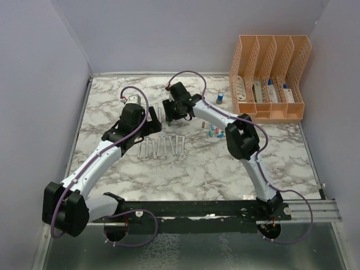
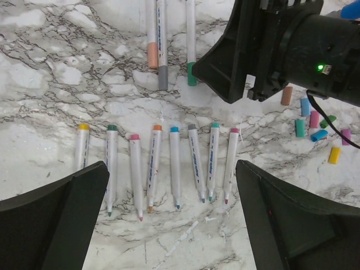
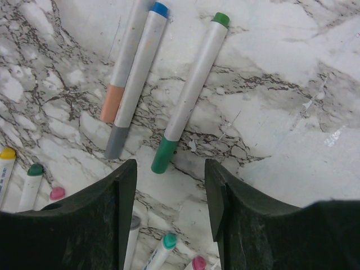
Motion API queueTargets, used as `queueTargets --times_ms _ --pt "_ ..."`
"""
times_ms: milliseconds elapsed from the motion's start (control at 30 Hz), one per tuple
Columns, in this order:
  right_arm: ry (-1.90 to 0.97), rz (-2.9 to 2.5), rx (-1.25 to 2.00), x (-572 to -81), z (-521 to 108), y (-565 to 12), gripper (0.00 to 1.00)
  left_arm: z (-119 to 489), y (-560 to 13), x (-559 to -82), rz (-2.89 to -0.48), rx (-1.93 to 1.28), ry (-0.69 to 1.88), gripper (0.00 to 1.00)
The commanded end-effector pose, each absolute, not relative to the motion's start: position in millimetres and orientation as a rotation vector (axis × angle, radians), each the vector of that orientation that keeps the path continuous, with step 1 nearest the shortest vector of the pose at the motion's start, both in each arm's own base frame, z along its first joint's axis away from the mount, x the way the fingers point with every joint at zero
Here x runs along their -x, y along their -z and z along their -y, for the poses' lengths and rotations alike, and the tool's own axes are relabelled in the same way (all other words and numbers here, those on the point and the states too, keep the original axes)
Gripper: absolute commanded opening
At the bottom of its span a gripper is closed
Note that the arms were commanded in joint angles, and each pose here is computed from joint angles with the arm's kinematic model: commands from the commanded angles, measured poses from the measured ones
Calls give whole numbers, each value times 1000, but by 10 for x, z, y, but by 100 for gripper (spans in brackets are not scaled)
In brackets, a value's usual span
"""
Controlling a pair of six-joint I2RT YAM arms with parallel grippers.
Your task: Open the pen caps
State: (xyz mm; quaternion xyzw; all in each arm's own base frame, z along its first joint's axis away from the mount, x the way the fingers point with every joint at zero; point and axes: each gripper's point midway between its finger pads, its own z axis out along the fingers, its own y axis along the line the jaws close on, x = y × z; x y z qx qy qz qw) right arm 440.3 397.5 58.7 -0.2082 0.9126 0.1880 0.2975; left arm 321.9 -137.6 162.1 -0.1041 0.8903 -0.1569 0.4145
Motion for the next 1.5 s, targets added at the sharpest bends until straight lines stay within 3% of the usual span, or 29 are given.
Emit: queueTargets --times_ms 0,567,900,1067,1233,1467 --pt "-431 -2435 551 -4430 -4030 -523 51 1303 -1733 -3190 -2170 335 424 99" --pt "-291 -2446 586 -4447 -4071 -217 48 1128 -1770 -3097 -2117 404 430 99" --pt "-173 -2533 569 -4362 -3880 81 21 1118 -1738 -3095 -2118 427 440 99" --pt "-227 -2593 481 -4290 -3742 146 2 1178 -1708 -3135 -2122 440 475 99" --pt "-489 -2559 338 -4311 -3512 -73 1 1341 -1674 -3234 -2128 423 555 94" --pt "-547 -2323 401 -4335 -3330 -679 1 1699 -1661 -3570 -2117 416 702 88"
